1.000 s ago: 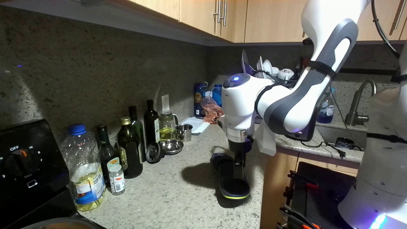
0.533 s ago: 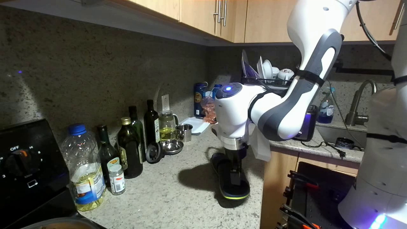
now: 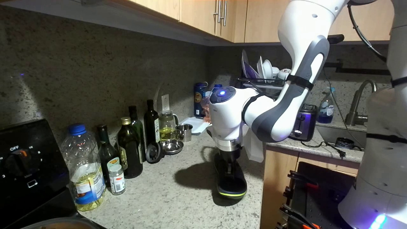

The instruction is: Separate the slippers on the counter

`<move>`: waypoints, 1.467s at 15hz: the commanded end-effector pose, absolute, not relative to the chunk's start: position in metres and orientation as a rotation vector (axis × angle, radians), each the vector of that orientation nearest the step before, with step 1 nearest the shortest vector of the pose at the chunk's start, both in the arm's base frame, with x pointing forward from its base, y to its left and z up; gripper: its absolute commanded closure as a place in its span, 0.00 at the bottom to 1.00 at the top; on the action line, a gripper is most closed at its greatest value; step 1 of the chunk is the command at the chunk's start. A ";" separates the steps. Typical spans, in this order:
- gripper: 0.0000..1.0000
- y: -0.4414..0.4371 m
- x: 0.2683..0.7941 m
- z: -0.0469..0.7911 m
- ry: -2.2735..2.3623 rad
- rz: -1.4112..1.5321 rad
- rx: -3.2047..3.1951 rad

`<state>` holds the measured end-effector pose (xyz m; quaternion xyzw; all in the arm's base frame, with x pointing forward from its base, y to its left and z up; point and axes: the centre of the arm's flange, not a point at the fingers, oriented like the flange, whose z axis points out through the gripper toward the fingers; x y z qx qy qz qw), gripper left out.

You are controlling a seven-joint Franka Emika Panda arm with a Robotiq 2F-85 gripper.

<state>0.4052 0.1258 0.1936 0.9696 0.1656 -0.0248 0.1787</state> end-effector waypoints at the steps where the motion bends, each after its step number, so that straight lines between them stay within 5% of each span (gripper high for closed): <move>1: 0.69 0.132 0.412 0.196 0.426 -0.013 2.730; 5: 0.99 0.139 0.412 0.221 0.372 0.023 2.776; 22: 1.00 0.081 0.438 0.330 -0.138 0.151 3.380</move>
